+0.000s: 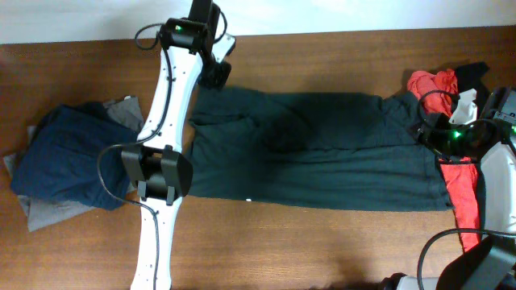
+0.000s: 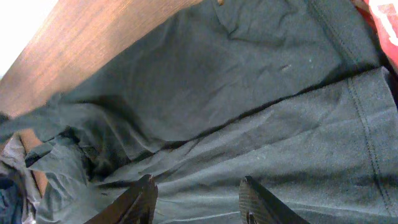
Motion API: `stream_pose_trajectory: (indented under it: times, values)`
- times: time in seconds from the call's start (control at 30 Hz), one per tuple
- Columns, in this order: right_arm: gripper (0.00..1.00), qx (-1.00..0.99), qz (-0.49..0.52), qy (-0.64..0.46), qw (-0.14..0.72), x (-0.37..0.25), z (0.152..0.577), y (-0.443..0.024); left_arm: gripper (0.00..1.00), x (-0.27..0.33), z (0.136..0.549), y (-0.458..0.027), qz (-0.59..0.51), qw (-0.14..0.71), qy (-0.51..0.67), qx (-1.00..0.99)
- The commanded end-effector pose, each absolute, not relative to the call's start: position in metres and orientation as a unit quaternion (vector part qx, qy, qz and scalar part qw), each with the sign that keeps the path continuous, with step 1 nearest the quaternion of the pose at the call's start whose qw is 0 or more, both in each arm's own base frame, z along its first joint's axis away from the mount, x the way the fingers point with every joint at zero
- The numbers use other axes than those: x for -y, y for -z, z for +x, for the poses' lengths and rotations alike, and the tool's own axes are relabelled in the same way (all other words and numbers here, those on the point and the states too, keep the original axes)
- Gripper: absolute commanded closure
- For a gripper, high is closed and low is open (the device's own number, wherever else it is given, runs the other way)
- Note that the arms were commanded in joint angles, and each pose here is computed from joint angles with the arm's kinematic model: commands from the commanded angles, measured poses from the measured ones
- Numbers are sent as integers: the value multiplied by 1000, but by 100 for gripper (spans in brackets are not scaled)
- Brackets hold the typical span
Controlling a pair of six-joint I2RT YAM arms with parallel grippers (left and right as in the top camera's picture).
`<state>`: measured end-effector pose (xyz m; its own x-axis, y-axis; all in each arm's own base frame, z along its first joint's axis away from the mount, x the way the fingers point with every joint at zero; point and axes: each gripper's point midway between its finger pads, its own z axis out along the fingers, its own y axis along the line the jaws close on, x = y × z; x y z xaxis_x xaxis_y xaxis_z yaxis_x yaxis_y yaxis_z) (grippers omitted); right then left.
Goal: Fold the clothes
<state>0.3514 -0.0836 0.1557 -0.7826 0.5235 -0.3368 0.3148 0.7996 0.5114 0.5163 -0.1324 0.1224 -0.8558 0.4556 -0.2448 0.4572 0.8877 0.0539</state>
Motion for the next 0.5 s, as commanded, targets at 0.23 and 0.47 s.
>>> stream_pose_trajectory:
  times: [0.23, 0.47]
  values:
    - [52, -920, 216, -220, 243, 81, 353, -159, 99, 159, 459, -140, 199, 45, 111, -973]
    - [52, -920, 217, -220, 242, 81, 353, -159, 99, 170, 452, -151, 195, 47, 123, -972]
